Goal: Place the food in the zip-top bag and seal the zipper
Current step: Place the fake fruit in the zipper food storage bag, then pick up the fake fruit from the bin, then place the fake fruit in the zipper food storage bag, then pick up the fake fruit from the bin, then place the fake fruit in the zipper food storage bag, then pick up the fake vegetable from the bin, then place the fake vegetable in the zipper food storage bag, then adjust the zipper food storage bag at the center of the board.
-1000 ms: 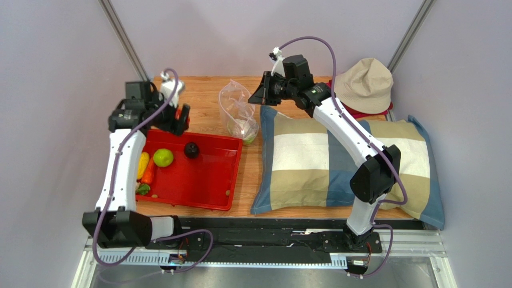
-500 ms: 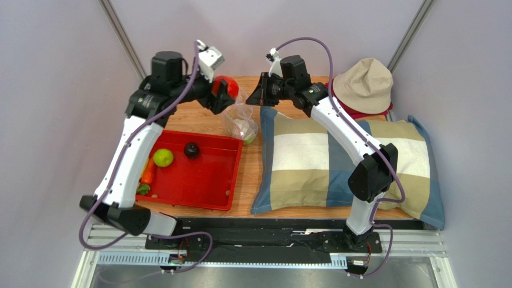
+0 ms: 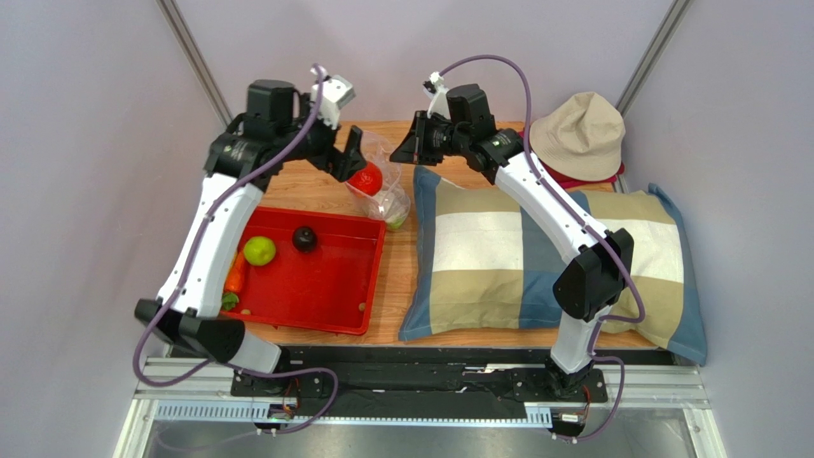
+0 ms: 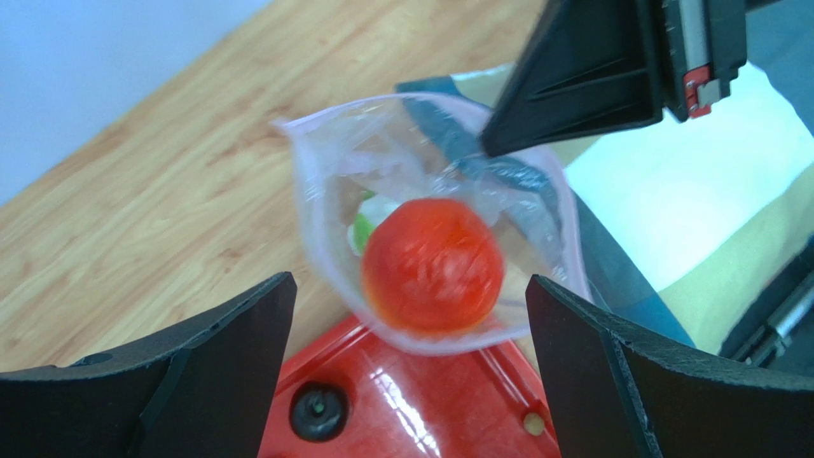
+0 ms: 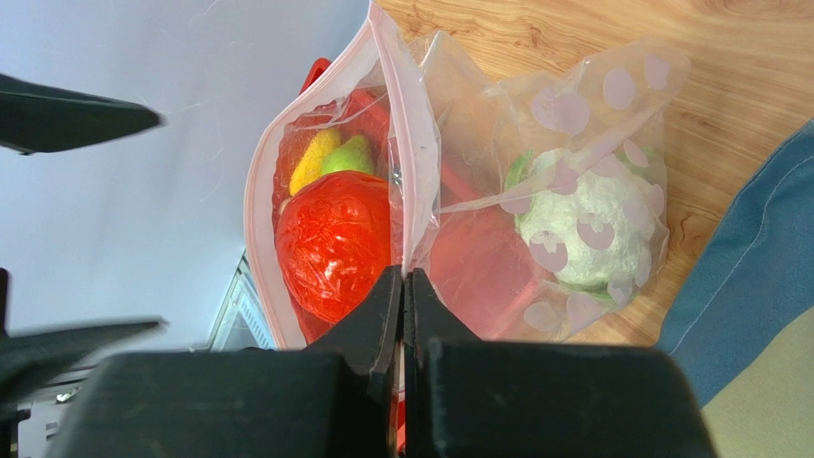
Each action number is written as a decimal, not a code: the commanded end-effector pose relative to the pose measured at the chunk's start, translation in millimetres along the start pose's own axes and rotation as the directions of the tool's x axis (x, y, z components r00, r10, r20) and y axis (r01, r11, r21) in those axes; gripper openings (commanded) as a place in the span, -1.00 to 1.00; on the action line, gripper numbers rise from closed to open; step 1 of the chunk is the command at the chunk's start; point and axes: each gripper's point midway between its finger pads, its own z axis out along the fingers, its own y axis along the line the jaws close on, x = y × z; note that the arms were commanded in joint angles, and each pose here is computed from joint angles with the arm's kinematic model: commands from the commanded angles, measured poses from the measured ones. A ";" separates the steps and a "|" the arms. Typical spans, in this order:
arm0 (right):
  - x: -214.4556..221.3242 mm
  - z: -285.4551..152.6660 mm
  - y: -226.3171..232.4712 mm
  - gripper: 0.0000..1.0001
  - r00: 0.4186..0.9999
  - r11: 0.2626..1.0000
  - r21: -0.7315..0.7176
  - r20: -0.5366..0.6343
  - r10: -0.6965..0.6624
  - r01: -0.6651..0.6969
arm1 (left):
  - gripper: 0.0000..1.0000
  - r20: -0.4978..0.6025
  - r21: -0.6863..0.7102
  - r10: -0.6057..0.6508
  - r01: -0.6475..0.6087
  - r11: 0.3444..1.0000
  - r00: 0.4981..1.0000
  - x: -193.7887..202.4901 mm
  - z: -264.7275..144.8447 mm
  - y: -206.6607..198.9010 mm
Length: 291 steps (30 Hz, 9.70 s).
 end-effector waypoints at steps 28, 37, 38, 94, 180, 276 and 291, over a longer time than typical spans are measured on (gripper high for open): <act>-26.2 -7.4 19.7 -1.00 0.991 0.993 -0.025 0.059 -0.116 0.118 | 0.98 -0.377 -0.270 -0.227 0.128 0.954 0.898 276.6 31.8 122.2; -23.8 -6.7 13.9 -1.00 0.992 0.993 -0.004 0.050 -0.113 0.114 | 0.55 -0.404 -0.230 -0.256 0.173 0.958 0.878 299.9 54.0 110.3; -22.3 -6.1 13.9 -1.00 0.993 0.994 -0.006 0.046 -0.113 0.113 | 0.47 -0.398 -0.226 -0.255 0.175 0.958 0.881 298.3 54.0 109.5; -12.9 -4.2 7.9 -1.00 0.993 0.993 -0.001 0.015 -0.116 0.116 | 0.97 -0.391 -0.345 -0.313 0.178 0.922 0.866 270.1 -92.0 113.9; -41.3 -3.8 -12.2 -1.00 0.996 0.994 0.089 0.063 -0.069 0.064 | 0.87 -0.621 -0.535 -0.440 0.059 0.842 0.648 274.6 -156.2 117.2; -62.9 -5.4 0.1 -1.00 0.993 0.998 0.015 0.095 -0.069 0.068 | 0.42 0.159 -0.072 0.120 -0.110 0.991 0.980 -28.2 50.3 11.9; -62.4 -7.0 3.6 -1.00 0.993 0.997 -0.014 0.094 -0.076 0.078 | 0.69 0.084 -0.122 -0.198 0.208 0.971 0.977 13.6 19.5 -1.3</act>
